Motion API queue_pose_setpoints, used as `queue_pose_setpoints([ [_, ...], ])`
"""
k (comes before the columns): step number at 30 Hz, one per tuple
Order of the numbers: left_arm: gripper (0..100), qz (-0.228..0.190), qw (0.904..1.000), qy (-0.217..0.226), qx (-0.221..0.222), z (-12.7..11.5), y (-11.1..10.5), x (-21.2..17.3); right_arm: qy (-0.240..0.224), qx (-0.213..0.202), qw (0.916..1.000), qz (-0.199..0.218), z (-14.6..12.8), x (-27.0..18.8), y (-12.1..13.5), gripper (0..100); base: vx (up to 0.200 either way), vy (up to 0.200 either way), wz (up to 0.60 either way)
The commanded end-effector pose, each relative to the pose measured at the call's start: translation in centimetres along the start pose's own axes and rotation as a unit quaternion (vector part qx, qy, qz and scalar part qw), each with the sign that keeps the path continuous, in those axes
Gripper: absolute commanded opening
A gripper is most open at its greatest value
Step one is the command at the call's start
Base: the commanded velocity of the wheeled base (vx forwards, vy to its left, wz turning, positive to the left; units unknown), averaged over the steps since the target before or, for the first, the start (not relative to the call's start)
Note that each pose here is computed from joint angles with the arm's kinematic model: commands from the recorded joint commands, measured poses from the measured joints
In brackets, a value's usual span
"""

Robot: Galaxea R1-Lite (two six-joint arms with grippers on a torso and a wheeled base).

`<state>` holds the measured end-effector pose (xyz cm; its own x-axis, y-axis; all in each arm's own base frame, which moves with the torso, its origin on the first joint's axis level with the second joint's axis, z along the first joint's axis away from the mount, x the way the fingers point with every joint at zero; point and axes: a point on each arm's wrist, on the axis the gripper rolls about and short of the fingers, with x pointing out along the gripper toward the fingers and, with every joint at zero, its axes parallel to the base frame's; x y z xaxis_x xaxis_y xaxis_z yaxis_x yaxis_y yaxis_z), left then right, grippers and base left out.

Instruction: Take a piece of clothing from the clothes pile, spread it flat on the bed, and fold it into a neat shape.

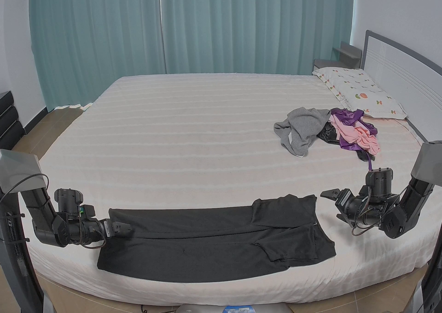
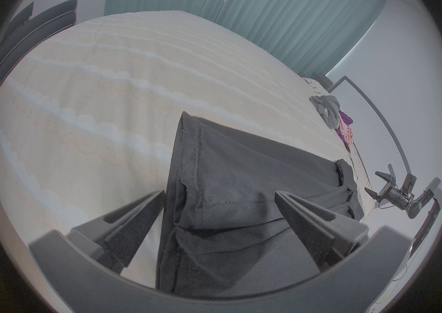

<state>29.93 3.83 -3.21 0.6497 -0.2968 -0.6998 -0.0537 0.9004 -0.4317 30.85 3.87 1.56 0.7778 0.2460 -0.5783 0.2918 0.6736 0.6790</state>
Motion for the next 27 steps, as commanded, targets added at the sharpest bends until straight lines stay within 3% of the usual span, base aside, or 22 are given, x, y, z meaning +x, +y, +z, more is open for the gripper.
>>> queue_pose_setpoints([
  [1,100,-0.001,1.0,0.007,0.002,-0.5,-0.4,-0.5,0.011,0.002,0.9999,-0.012,-0.5,0.5,-0.7,100,0.0,0.0,0.0],
  [16,100,-0.005,0.9998,0.018,0.008,-1.0,-0.9,-0.5,0.011,0.001,0.9999,-0.012,-0.7,0.2,-0.7,100,0.0,0.0,0.0],
  [17,0,-0.005,0.9998,0.018,0.007,-1.0,-0.9,-0.4,0.011,0.001,0.9999,-0.012,-0.7,0.2,-0.7,100,0.0,0.0,0.0],
  [27,0,-0.007,0.9998,0.019,0.003,-1.1,-0.8,-0.3,0.01,0.002,0.9999,-0.012,-0.6,0.1,-0.7,100,0.0,0.0,0.0],
])
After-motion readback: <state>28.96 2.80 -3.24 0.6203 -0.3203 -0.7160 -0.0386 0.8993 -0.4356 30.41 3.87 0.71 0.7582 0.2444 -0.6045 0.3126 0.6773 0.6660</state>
